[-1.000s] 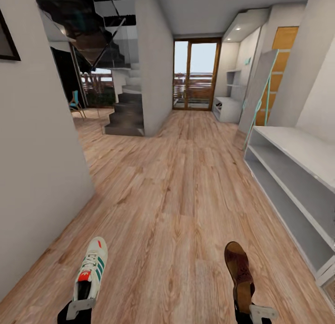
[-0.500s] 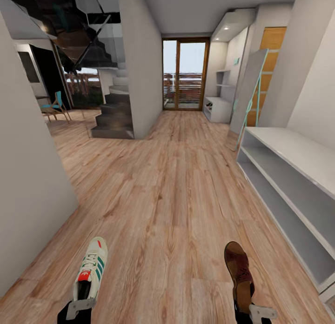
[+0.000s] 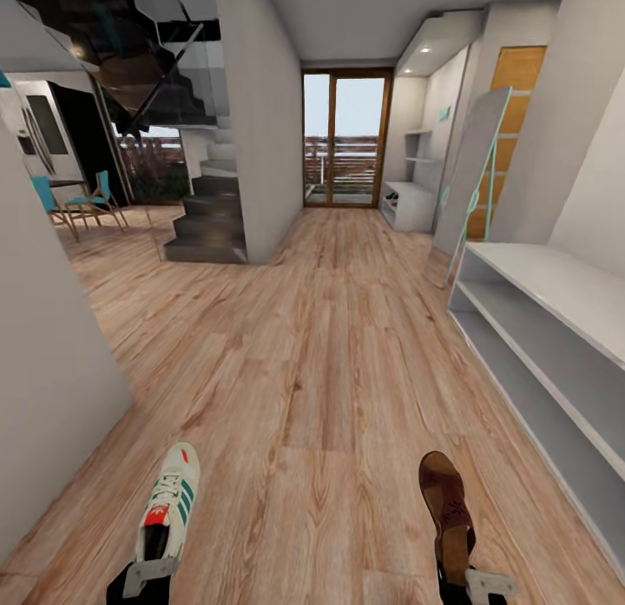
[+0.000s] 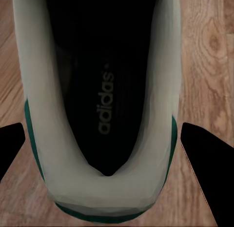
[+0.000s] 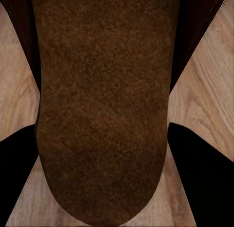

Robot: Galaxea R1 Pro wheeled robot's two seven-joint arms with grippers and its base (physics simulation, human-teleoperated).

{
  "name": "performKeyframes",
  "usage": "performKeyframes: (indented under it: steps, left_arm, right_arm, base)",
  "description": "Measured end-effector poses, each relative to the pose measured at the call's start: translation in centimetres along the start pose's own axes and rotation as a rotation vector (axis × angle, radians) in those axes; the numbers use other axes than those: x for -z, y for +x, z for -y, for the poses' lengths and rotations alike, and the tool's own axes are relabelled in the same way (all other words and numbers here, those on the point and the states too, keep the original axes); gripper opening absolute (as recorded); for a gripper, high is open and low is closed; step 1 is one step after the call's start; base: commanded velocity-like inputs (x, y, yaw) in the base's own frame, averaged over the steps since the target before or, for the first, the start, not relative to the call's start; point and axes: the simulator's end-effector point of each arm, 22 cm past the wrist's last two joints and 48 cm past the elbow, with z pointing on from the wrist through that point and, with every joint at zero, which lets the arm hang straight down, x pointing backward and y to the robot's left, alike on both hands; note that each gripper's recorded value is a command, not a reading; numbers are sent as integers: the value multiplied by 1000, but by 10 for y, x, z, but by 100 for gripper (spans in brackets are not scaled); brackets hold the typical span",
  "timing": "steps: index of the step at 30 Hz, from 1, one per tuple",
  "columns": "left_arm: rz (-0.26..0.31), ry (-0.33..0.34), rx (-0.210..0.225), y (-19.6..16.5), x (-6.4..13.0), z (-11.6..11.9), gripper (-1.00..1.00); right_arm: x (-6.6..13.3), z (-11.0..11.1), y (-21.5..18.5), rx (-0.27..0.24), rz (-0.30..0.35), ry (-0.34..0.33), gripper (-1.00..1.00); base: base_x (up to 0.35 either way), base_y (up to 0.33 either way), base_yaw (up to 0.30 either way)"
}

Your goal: Pick up the two gym shoes and the two sandals from the corridor floor and place them onto the hallstand (shoe rack) in the corridor, making sure they are on the rack and not on the floor. Arrange them so the two gym shoes are next to each other and the two sandals are next to each other.

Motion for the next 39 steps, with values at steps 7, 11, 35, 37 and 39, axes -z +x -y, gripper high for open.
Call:
performKeyframes:
  steps: [7,11,35,37,39]
  left_arm:
    - [0,0,0,0,0,0,-100]
    - [0,0,0,0,0,0,-100]
    - [6,-1,2,-3,0,0,-100]
    - [8,-1,3,-4,0,0,-100]
    - [11,-1,3,-5,0,0,-100]
  right_arm:
    - [0,0,0,-1,0,0,-100]
    - [0,0,0,1,0,-1,-100]
    - [0,-1,-2,1,4,-2,-100]
    - [0,-1,-3,1,7,-2,-100]
    - [0,-1,-4,0,9,-2,-100]
  base:
    - [338,0,0]
    - [338,0,-175]
    - [338,0,-32]
    - [338,0,0]
    - [338,0,0]
